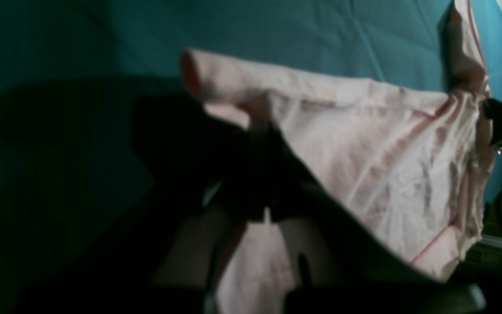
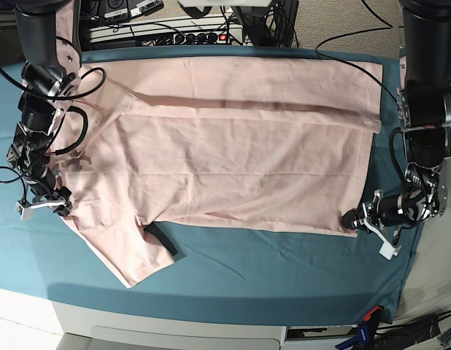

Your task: Fold the T-shirt properly

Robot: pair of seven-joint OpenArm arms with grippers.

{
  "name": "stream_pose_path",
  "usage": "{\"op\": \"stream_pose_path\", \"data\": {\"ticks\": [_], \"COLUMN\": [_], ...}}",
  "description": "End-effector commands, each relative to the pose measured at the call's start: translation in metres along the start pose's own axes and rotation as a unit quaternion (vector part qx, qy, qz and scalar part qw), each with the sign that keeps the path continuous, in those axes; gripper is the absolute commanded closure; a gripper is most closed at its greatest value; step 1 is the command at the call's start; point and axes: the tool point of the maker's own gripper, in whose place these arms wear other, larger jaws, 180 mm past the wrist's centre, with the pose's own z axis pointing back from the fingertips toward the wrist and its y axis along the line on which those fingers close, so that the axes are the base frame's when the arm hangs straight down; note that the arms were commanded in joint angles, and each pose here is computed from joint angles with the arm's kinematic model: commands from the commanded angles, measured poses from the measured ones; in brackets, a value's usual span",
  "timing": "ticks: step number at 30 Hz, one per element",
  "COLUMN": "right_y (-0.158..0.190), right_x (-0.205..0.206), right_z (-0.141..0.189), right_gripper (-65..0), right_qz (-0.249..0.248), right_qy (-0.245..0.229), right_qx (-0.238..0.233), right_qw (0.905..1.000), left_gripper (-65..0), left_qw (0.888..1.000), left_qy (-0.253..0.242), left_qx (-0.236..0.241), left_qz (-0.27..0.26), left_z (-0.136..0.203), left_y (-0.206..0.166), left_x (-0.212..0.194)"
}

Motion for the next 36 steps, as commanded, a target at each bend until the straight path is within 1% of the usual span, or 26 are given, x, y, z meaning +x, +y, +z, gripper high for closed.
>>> {"op": "stream_pose_path", "data": {"ticks": [1, 4, 9, 10, 11, 15, 19, 22, 26, 29, 31, 36], "right_y": [0.002, 0.002, -0.002, -0.002, 0.002, 0.024, 0.027, 0.027, 0.025, 0.02, 0.017, 0.018], "right_x": [0.021, 0.022, 0.025, 0.027, 0.028, 0.038, 0.044, 0.046, 0.042, 0.034, 0.032, 0.032], "right_z": [0.002, 0.002, 0.005, 0.005, 0.006, 0.013, 0.016, 0.017, 0.021, 0.027, 0.033, 0.054], "right_gripper": [-13.5, 0.0, 0.0, 0.0, 0.0, 0.0, 0.0, 0.0, 0.0, 0.0, 0.0, 0.0], "right_qz": [0.004, 0.004, 0.007, 0.008, 0.015, 0.057, 0.071, 0.075, 0.05, 0.044, 0.053, 0.084], "right_qy": [-0.023, -0.024, -0.027, -0.027, -0.028, -0.04, -0.038, -0.042, -0.049, -0.047, -0.047, -0.051], "right_qx": [0.004, 0.004, 0.0, 0.002, 0.014, 0.08, 0.083, 0.082, 0.091, 0.094, 0.092, 0.098], "right_qw": [0.9997, 0.9997, 0.9996, 0.9996, 0.9994, 0.9944, 0.9933, 0.993, 0.9934, 0.9936, 0.9932, 0.9903], "left_gripper": [0.0, 0.0, 0.0, 0.0, 0.0, 0.0, 0.0, 0.0, 0.0, 0.0, 0.0, 0.0], "left_qw": [0.999, 0.999, 0.999, 0.999, 0.999, 0.995, 0.99, 0.987, 0.985, 0.983, 0.982, 0.986], "left_qy": [-0.033, -0.032, -0.033, -0.036, -0.037, -0.024, -0.023, -0.016, -0.01, -0.016, -0.021, 0.014], "left_qx": [-0.013, -0.013, -0.014, -0.017, -0.024, -0.091, -0.142, -0.162, -0.173, -0.18, -0.184, -0.162], "left_qz": [-0.016, -0.016, -0.015, -0.013, -0.011, -0.019, 0.009, 0.017, 0.022, 0.028, 0.033, 0.032], "left_z": [0.01, 0.009, 0.01, 0.01, 0.01, 0.014, 0.018, 0.021, 0.029, 0.042, 0.053, 0.067], "left_y": [-0.01, -0.01, -0.011, -0.012, -0.014, -0.038, -0.054, -0.061, -0.06, -0.056, -0.051, -0.032], "left_x": [0.029, 0.029, 0.03, 0.03, 0.031, 0.026, 0.024, 0.023, 0.022, 0.026, 0.029, 0.012]}}
